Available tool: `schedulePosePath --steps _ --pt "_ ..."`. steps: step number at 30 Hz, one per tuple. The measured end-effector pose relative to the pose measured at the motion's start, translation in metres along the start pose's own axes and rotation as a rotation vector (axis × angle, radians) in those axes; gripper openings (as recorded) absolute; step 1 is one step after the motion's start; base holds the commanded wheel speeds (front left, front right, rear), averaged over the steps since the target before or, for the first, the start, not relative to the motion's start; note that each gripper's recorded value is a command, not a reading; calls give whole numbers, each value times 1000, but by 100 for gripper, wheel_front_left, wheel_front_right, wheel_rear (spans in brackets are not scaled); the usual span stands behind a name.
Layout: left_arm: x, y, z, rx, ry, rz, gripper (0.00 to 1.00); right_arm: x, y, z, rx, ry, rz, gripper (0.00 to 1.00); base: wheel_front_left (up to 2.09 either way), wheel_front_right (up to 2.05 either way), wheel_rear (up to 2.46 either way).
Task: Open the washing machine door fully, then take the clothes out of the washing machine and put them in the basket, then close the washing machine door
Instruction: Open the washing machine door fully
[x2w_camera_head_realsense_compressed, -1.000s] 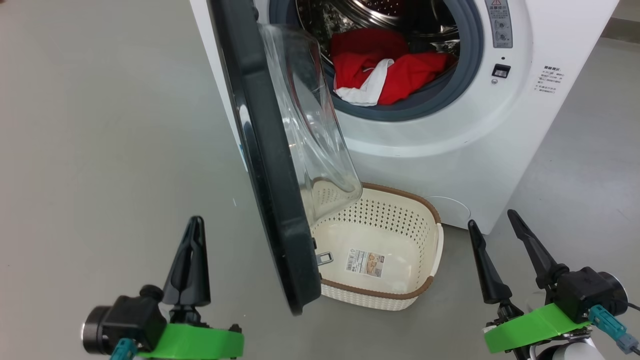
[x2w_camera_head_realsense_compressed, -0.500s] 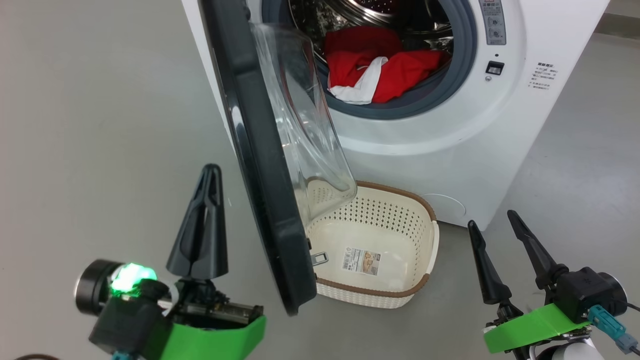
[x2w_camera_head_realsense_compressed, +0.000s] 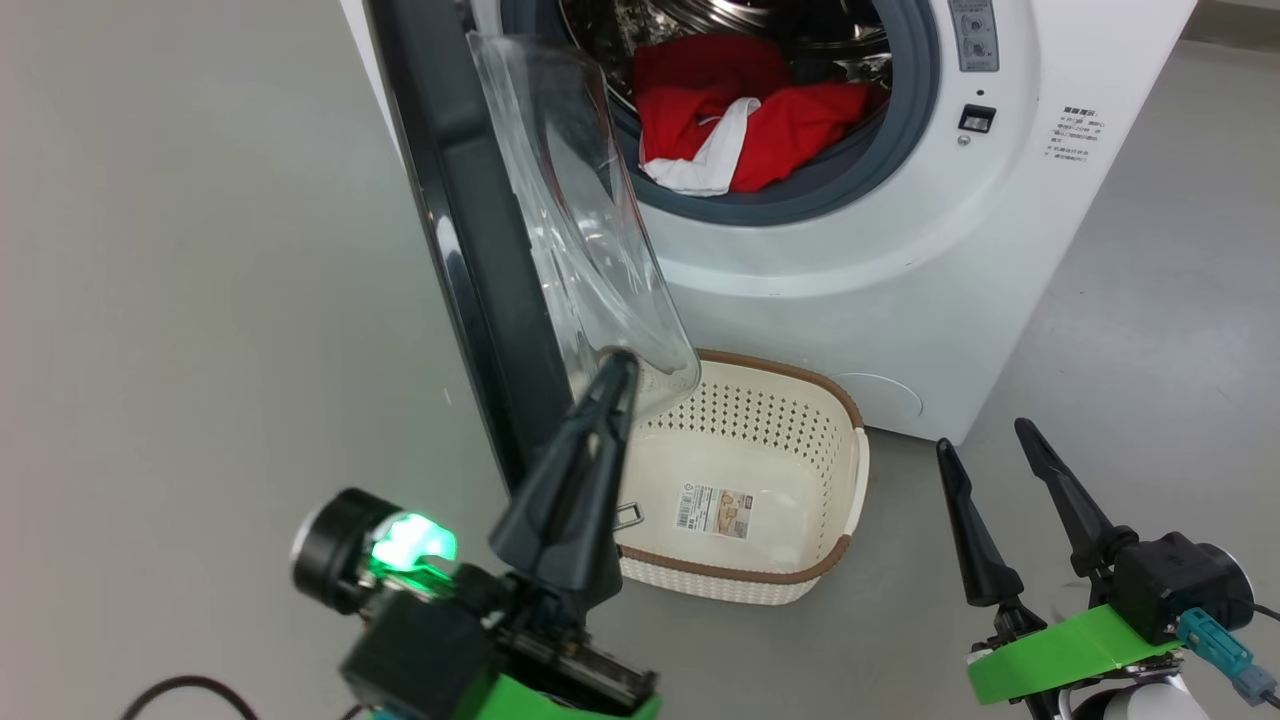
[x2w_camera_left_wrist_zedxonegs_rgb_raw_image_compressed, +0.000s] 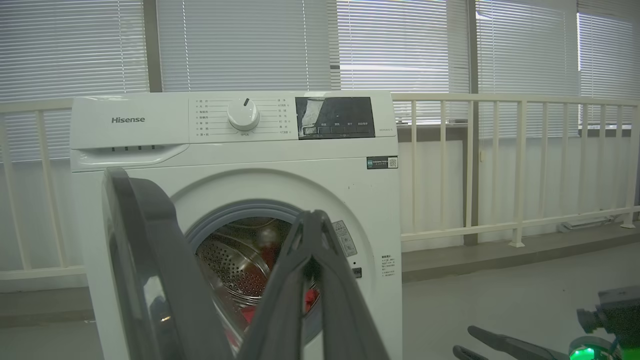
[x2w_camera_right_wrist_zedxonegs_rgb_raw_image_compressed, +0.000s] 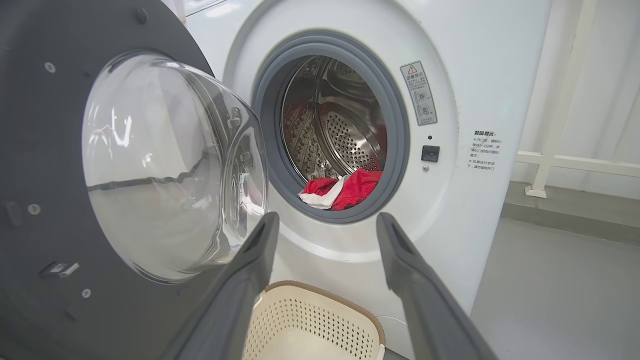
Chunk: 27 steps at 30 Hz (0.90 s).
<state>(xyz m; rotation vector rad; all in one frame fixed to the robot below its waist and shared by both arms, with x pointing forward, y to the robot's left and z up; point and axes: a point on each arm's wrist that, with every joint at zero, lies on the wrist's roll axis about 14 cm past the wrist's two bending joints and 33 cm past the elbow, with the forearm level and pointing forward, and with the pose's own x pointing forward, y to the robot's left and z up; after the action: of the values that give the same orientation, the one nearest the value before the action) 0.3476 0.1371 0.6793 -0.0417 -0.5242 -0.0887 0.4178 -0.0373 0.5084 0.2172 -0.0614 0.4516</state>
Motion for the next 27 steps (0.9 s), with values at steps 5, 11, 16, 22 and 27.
schedulePosePath --steps 5,11,16,22,27 --pt "-3 -17 -23 -27 86 -46 0 -1 -1 -2 6 6 -4 100 0 0 0" --pt "-10 -24 -55 -39 208 -67 0 0 -2 -3 7 6 -7 100 0 0 0" --pt "-17 -23 -77 -36 285 -61 0 0 -2 -2 21 0 -9 100 0 0 0" --pt "-27 -9 -99 -12 366 -12 0 0 -1 -2 22 0 -3 100 0 0 0" --pt "-33 4 -108 -22 396 33 0 1 2 -3 27 0 5 100 0 0 0"
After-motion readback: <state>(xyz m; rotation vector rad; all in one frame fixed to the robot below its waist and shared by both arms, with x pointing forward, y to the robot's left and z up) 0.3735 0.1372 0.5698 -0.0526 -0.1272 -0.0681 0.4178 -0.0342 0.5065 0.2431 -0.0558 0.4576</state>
